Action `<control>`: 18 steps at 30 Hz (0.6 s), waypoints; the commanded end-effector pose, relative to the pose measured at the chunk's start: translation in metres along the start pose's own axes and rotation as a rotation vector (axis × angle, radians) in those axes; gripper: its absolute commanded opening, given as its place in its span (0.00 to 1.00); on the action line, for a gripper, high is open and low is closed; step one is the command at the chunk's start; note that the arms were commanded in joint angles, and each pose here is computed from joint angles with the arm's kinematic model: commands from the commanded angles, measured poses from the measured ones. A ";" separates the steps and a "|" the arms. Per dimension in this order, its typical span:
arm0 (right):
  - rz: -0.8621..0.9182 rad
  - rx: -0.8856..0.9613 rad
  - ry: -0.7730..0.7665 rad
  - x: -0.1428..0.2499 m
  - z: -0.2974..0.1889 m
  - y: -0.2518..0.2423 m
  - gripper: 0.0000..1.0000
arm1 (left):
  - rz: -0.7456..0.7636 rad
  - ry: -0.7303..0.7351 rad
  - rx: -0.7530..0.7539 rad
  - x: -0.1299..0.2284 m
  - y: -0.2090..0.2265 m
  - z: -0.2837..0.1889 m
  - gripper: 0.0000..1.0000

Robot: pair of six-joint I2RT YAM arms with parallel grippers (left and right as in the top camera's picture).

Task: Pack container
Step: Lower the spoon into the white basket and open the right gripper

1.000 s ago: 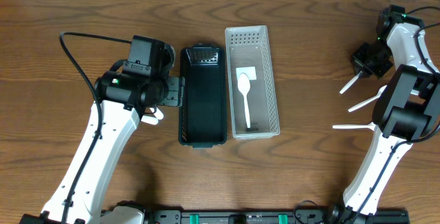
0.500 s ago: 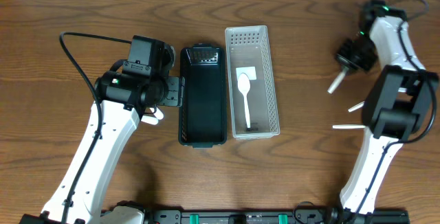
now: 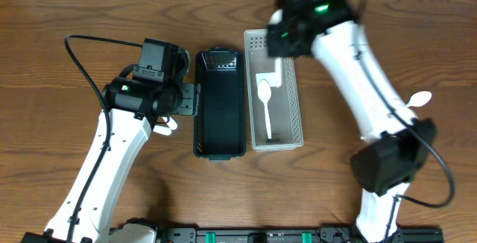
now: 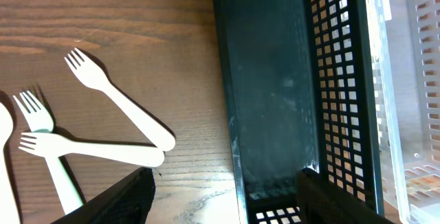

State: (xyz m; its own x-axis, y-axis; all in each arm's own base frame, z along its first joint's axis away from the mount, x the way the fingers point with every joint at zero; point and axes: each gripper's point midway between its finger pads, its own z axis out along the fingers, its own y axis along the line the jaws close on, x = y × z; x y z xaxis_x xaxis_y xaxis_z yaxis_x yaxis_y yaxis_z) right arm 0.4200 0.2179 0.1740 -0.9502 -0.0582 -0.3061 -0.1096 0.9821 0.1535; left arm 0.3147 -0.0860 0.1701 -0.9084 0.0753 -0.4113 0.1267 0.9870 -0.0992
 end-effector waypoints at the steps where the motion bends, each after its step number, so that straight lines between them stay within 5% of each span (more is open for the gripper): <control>1: 0.021 0.097 0.092 0.020 0.042 -0.010 0.01 | 0.009 -0.016 -0.016 -0.005 0.001 -0.004 0.68; 12: 0.008 0.085 0.304 0.061 0.111 -0.007 0.05 | 0.009 -0.016 -0.016 -0.005 0.001 -0.004 0.68; 15: 0.007 0.082 0.301 0.059 0.112 -0.006 0.26 | 0.009 -0.016 -0.016 -0.005 0.001 -0.004 0.69; 18: -0.002 0.070 0.274 0.050 0.100 -0.006 0.36 | 0.009 -0.016 -0.016 -0.005 0.001 -0.004 0.68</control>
State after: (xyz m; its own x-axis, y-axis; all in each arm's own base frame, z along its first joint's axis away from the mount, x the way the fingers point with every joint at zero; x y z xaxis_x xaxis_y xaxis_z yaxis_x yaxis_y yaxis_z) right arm 0.3973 0.2253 0.0503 -0.9959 -0.0893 -0.0129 -0.0900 0.9939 0.0638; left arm 0.3146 -0.0860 0.1701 -0.9085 0.0753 -0.4109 0.1267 0.9870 -0.0992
